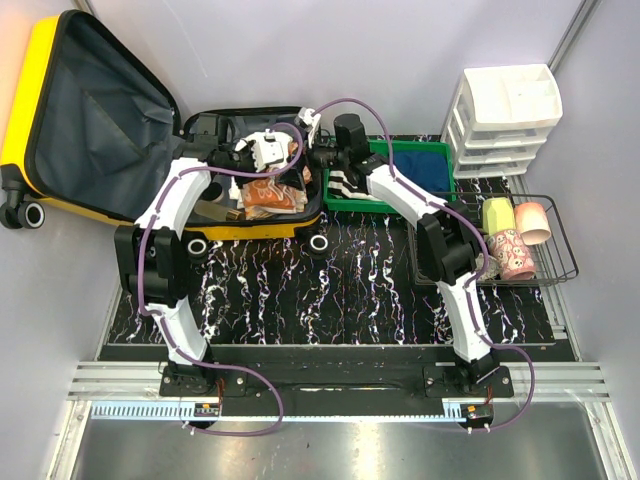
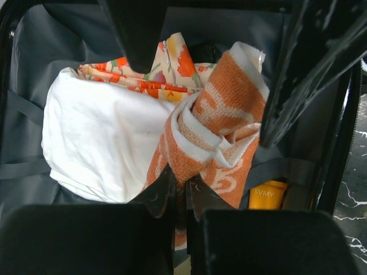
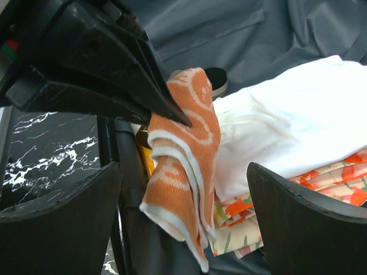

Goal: Open, take out, and arrange the luggage

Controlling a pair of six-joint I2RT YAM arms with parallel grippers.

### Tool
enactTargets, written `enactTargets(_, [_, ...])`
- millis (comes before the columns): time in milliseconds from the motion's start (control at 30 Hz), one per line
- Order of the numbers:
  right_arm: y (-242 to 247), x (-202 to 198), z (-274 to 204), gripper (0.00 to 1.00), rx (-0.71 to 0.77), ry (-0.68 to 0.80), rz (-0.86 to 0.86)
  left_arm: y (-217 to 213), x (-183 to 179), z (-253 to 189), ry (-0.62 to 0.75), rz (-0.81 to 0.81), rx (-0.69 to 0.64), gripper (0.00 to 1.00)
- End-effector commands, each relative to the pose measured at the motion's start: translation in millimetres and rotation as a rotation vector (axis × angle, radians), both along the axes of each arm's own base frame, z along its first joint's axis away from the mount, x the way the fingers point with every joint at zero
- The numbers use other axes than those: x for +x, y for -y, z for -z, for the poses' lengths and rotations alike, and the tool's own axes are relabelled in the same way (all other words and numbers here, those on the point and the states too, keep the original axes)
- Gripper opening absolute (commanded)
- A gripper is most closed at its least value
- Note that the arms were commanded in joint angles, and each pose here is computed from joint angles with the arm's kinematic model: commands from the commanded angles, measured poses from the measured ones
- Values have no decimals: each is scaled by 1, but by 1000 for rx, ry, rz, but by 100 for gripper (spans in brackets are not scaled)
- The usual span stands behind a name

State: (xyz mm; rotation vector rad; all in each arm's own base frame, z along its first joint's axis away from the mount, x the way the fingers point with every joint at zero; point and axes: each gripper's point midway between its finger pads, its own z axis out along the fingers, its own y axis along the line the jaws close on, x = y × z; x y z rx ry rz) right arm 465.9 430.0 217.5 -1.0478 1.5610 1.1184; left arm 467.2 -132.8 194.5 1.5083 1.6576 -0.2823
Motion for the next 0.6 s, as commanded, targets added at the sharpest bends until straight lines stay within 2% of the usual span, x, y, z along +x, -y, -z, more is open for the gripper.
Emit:
enactTargets(0, [-5,9,-39,99,88,110,39,19,-3,-37,89,46,-76,0])
enactTargets(133, [-6,8,-34,92,93,106,37,25,-2,-48,93,44,-106,0])
enactTargets(267, [-5,6,-22,76,79,84,34,30,-5,-54,104,58,-112,0])
enactTargets(300, [-4,5,-22,65,78,83,34,31,-6,-55,106,57,-113,0])
enactTargets(333, [-5,3,-22,60,79,81,27,31,-6,-57,108,55,-115,0])
enactTargets(367, [-4,2,-20,48,71,74,23,32,-6,-59,110,56,-118,0])
enactTargets(400, [-4,1,-23,42,70,74,18,32,-6,-61,111,53,-119,0])
enactTargets(467, [-2,-1,-29,22,69,74,15,32,-6,-64,115,49,-124,0])
enactTargets(500, [-1,-2,-36,2,75,80,17,32,-6,-68,119,45,-128,4])
enactTargets(533, [0,-1,-39,0,79,82,32,32,-6,-71,118,39,-131,13])
enactTargets(567, [3,-1,-55,0,98,115,40,31,-7,-71,116,30,-132,37])
